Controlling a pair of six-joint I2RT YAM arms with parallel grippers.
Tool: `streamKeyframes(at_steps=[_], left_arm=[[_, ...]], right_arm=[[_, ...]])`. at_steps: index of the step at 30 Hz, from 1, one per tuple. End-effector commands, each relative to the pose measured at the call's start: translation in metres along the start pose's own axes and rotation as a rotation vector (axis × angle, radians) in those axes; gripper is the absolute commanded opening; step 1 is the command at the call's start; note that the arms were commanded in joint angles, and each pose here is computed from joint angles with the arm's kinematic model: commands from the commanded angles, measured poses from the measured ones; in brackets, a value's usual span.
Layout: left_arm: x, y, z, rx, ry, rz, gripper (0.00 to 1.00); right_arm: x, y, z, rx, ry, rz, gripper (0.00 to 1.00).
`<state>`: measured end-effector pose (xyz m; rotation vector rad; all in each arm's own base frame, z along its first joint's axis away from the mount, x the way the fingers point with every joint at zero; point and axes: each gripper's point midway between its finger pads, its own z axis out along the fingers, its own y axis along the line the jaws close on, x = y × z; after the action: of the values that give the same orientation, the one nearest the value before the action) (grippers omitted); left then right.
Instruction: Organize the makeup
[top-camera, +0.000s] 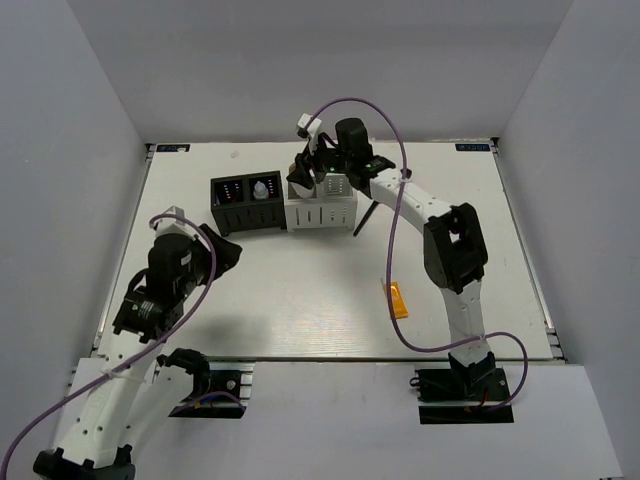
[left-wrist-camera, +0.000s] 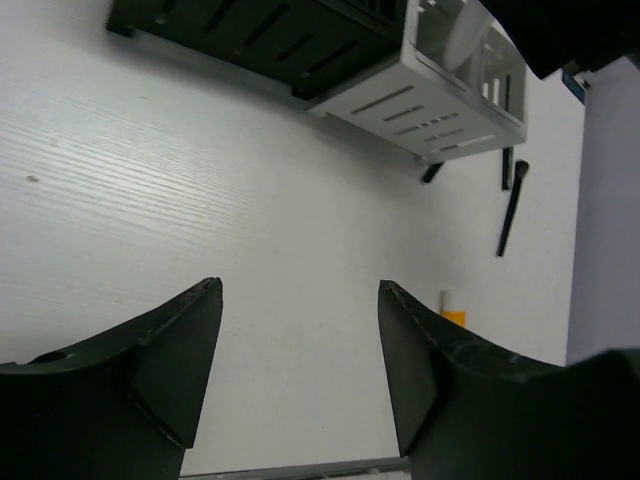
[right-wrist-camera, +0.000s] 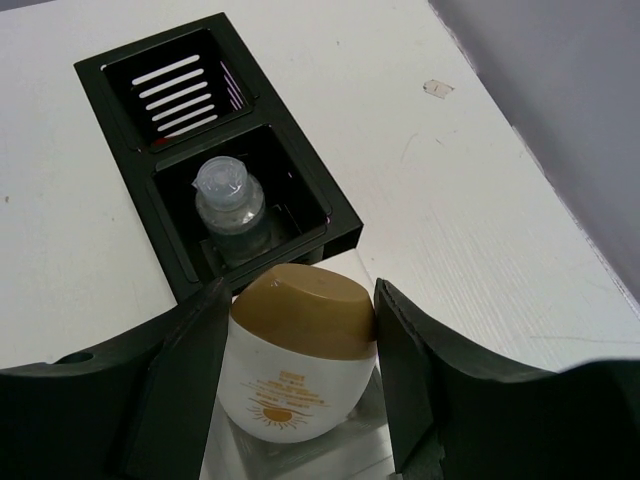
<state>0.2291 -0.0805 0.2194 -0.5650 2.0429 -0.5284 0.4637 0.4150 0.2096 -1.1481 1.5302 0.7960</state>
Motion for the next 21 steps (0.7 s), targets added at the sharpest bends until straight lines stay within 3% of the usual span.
streamKeyframes(at_steps=[1, 6, 10, 15, 18, 21], left_arm=[[0.005, -0.035, 0.008, 0.169, 0.05, 0.026, 0.72], [0.005, -0.057, 0.024, 0.238, 0.1, 0.047, 0.53], [0.008, -0.074, 0.032, 0.288, 0.143, 0.08, 0.55], [0.004, -0.085, 0.039, 0.32, 0.151, 0.086, 0.62], [0.008, -0.103, 0.043, 0.379, 0.185, 0.105, 0.57], [0.025, -0.125, 0.056, 0.45, 0.257, 0.126, 0.39]], right_arm=[[-0.042, -0.012, -0.018, 0.022, -0.101, -0.029, 0.57], [-0.048, -0.013, -0.036, 0.02, -0.111, 0.0, 0.62], [-0.045, -0.011, -0.044, 0.012, -0.106, 0.01, 0.76], [-0.047, -0.01, -0.05, 0.01, -0.111, 0.025, 0.77], [-0.066, -0.013, -0.068, 0.039, -0.143, 0.033, 0.72], [-0.074, -0.025, -0.098, 0.107, -0.149, 0.084, 0.35]])
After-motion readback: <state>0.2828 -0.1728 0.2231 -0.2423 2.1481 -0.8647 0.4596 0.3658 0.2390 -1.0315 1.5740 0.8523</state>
